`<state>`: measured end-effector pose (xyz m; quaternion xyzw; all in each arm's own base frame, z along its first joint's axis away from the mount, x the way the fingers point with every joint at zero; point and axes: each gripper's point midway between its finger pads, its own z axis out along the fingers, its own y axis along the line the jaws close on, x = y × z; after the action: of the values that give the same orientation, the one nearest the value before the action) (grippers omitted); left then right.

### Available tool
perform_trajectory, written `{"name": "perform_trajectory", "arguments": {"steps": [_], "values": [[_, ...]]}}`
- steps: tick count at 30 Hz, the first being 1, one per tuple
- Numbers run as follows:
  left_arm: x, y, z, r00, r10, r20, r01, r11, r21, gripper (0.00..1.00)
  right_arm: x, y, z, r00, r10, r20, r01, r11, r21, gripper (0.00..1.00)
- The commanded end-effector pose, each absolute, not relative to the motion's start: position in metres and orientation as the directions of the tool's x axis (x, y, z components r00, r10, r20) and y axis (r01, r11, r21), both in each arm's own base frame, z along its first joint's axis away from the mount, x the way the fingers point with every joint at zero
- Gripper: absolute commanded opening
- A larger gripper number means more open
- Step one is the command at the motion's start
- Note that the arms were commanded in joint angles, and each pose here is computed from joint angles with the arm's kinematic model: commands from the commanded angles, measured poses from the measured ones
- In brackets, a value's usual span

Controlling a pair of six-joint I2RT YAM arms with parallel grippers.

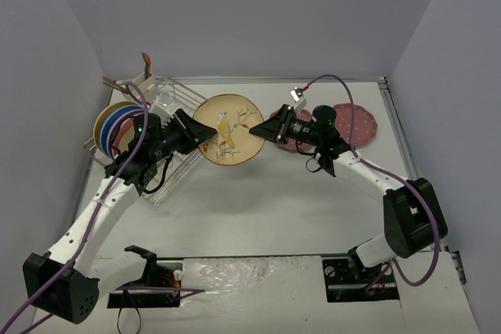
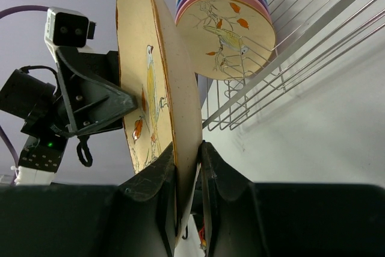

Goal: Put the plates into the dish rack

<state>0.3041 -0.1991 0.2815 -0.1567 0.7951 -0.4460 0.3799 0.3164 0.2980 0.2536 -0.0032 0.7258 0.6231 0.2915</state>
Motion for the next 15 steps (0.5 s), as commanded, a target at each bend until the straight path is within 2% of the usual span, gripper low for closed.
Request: {"name": "perform_trajectory", "arguments": {"steps": [1,4,5,8,9,15], "values": [[0.303,-0.207,0.318,-0.630,-0.625,-0.461,0.178,0.461,-0.869,0.29,0.306,0.302,0.337,-0.715,0.397,-0.576,-0.605,0.063,0.794,0.00],[0.304,-0.206,0.327,-0.607,-0.641,-0.470,0.207,0.443,-0.872,0.05,0.306,0.302,0.334,-0.716,0.397,-0.574,-0.602,0.065,0.796,0.00],[0.303,-0.205,0.330,-0.598,-0.646,-0.475,0.213,0.443,-0.871,0.00,0.307,0.302,0.332,-0.716,0.396,-0.574,-0.601,0.068,0.796,0.00],[0.302,-0.200,0.336,-0.566,-0.648,-0.510,0.236,0.465,-0.853,0.00,0.307,0.302,0.325,-0.715,0.386,-0.582,-0.600,0.089,0.795,0.04],[0.302,-0.199,0.338,-0.560,-0.646,-0.519,0.242,0.471,-0.848,0.00,0.307,0.302,0.322,-0.715,0.381,-0.586,-0.600,0.096,0.794,0.09],[0.297,-0.180,0.348,-0.464,-0.582,-0.668,0.305,0.604,-0.737,0.00,0.312,0.296,0.295,-0.688,0.330,-0.647,-0.602,0.240,0.762,0.63]]}}
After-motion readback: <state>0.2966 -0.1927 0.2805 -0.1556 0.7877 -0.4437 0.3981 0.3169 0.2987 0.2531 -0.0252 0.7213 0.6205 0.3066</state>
